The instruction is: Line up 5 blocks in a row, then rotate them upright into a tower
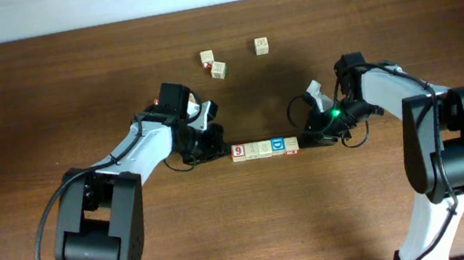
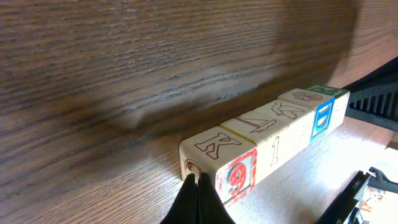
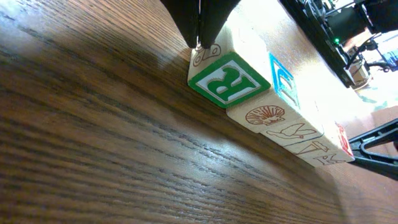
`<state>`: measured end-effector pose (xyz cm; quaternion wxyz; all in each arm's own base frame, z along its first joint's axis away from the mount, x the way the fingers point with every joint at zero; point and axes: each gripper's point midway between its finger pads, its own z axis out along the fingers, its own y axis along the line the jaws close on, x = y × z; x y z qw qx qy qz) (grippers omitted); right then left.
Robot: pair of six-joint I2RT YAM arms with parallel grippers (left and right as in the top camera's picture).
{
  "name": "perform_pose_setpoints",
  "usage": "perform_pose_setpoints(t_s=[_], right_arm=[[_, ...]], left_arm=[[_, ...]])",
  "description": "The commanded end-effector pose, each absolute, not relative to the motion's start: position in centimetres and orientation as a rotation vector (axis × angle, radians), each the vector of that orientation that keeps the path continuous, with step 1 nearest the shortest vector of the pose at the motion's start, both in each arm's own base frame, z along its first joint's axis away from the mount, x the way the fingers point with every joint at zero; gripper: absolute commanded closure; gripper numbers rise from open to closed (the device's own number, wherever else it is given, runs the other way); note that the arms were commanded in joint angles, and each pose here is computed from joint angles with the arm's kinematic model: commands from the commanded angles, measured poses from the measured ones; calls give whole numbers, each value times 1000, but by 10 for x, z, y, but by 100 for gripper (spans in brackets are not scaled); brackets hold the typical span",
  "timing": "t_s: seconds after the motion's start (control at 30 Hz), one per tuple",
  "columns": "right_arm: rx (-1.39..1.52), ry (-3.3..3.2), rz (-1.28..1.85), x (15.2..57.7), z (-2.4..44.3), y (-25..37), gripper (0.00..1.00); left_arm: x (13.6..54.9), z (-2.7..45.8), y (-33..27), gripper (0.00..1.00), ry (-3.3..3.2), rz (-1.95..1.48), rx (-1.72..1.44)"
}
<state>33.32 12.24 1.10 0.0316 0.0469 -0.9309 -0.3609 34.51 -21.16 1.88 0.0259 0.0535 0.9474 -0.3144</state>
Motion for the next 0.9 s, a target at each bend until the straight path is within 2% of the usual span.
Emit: perform_pose_setpoints(t_s=[0.0,0.87], right_arm=[[186,-2818,-1236,330,18,135,96],[225,-2858,-1281,330,56,137,96]], left_arm=[[337,17,-216,100,2937,-1000,192],[339,18,-217,100,2930,-1001,195]])
